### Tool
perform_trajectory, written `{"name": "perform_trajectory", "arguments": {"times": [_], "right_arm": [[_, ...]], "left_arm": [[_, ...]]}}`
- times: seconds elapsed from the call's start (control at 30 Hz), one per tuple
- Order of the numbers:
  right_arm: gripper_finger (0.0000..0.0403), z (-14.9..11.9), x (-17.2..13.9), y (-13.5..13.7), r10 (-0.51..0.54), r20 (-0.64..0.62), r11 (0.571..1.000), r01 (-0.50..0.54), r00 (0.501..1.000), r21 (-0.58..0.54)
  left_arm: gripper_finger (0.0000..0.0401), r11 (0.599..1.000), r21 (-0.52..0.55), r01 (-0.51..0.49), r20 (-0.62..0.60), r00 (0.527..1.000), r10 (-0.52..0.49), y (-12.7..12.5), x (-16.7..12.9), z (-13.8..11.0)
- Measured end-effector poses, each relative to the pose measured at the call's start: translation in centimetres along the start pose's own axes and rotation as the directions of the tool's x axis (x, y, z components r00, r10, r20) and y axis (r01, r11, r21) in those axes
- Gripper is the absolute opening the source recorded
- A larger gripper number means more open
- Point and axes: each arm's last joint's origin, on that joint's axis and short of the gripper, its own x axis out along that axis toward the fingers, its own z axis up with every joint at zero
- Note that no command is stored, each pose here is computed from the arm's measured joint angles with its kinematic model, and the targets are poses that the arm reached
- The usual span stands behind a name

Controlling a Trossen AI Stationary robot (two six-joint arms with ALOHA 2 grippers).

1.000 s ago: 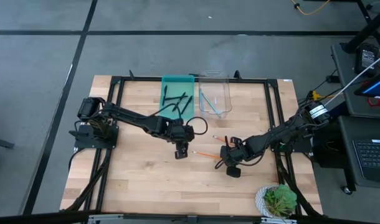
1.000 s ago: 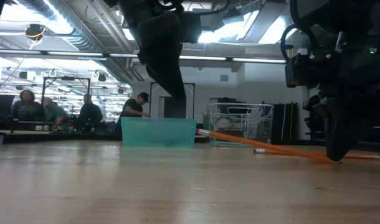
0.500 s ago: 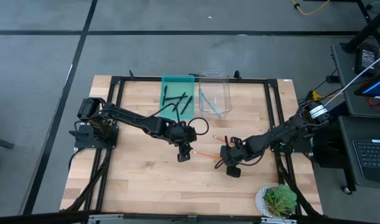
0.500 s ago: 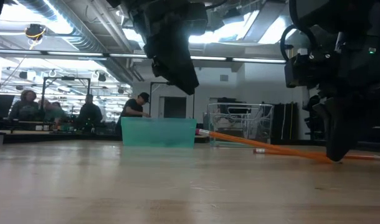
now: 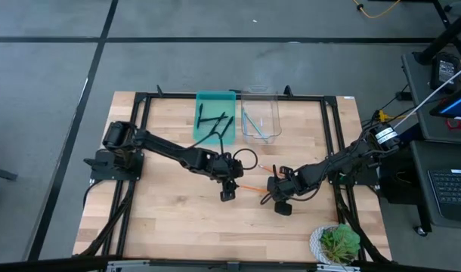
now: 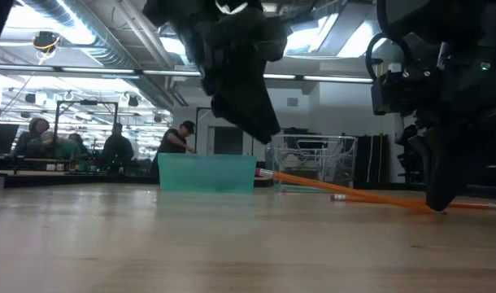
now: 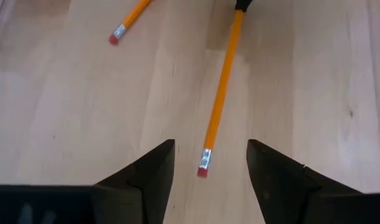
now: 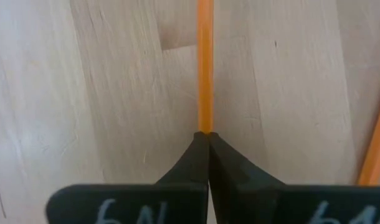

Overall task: Sort pens & pencils
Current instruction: Put the bottom yellow pencil into the transparent bin

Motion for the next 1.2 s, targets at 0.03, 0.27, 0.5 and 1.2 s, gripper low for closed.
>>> {"name": "perform_trajectory", "arguments": {"times": [0.03,0.27,0.5,1.2], "right_arm": [[0.0,0.0,0.0,0.0,0.0,0.0,1.0,0.0,1.0,0.0],[0.0,0.0,0.0,0.0,0.0,0.0,1.0,0.0,1.0,0.0],[0.0,0.0,0.0,0.0,0.003,-0.001,1.0,-0.003,1.0,0.0],[0.0,0.0,0.0,0.0,0.007,-0.001,1.0,-0.007,1.0,-0.007]], "left_arm": [[0.0193,1.0,0.003,0.001,-0.008,1.0,-0.001,0.0,0.2,-0.1],[0.0193,1.0,0.024,-0.004,-0.036,0.999,0.005,0.1,2.0,-0.7],[0.0193,0.999,0.026,0.031,-0.062,0.998,-0.03,0.0,4.5,-1.5],[0.017,0.995,0.095,0.038,-0.051,0.998,-0.033,0.0,5.2,-1.0]]}}
